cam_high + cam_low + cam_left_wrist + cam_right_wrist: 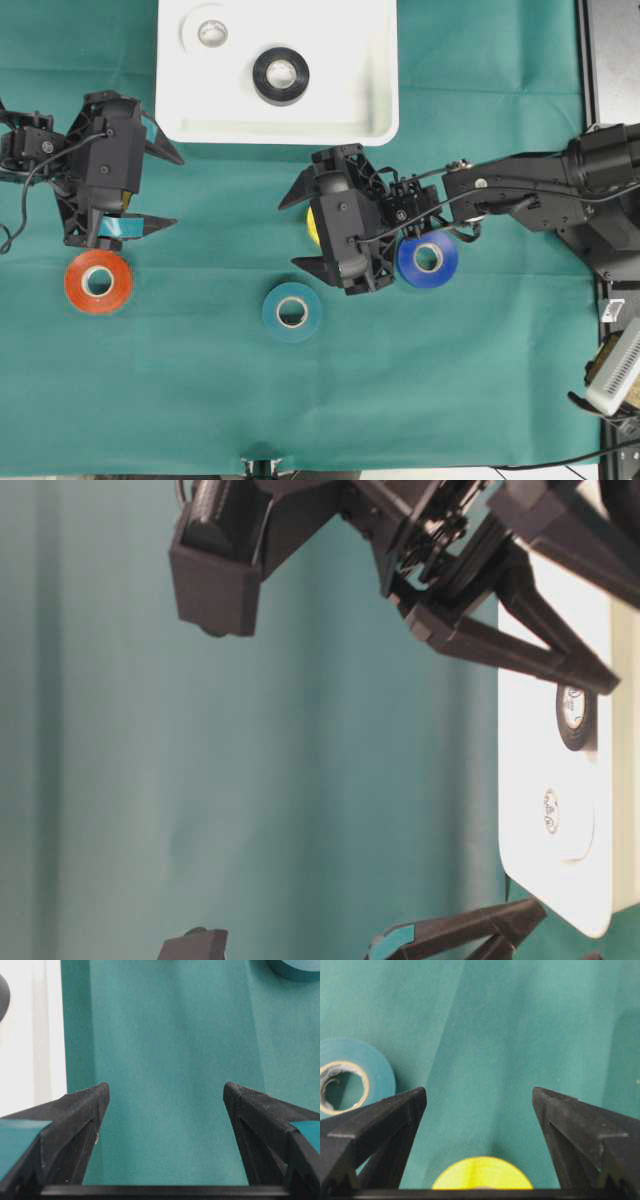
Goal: Put the tape alternately from left to right into the white case.
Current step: 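Withdraw the left gripper from the tray to the left side, then move the right gripper down over the teal tape roll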
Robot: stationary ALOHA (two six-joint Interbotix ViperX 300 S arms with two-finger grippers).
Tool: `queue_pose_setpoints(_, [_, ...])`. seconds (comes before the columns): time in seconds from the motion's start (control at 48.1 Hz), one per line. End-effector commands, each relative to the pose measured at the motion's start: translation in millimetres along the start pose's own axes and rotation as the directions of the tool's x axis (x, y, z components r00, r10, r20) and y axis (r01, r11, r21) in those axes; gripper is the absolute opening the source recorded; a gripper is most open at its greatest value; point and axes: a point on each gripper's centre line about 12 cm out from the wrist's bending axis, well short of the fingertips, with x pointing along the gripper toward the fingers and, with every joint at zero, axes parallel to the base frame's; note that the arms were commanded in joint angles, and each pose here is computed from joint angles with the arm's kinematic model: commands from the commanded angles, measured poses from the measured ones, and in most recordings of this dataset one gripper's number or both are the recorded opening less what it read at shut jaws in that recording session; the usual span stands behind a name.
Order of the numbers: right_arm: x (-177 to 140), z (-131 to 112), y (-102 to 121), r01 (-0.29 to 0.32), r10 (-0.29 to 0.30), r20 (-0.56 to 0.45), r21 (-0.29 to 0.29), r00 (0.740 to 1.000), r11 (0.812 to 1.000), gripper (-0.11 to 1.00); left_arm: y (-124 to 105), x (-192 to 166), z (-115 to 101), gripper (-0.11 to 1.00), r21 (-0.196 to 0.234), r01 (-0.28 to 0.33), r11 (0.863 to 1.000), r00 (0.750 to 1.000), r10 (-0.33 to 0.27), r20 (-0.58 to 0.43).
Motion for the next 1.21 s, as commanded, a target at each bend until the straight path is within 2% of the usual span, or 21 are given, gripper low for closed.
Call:
queue_pose_setpoints(0.0, [-10.8,10.0,4.6,-0.010,0.010,0.041,-0.007,0.999,1.000,0.74,-0.1,-3.3,7.3,0.95,0.000,-0.001,1.000,1.000,0.001,0.029])
queue_pose_setpoints(0.562, [-16.8,4.7,35.7,-0.079,0.081,0.054,-0.053,0.995,0.995,0.74,0.1,-3.4,9.2,0.95,-0.001,-0.002,1.000,0.999,0.002,0.034])
queue_pose_setpoints(0.978, [-5.6,3.2,38.0,-0.085,0.087,0.045,-0.054,0.995,0.995,0.74,0.0,-3.3,7.9,0.95,-0.001,-0.001,1.000,1.000,0.001,0.031])
queue_pose_setpoints(1.186, [7.7,2.9,38.6,-0.084,0.084,0.022,0.011,0.996,0.996,0.74,-0.1,-3.3,7.3,0.95,-0.001,-0.001,1.000,1.000,0.001,0.029])
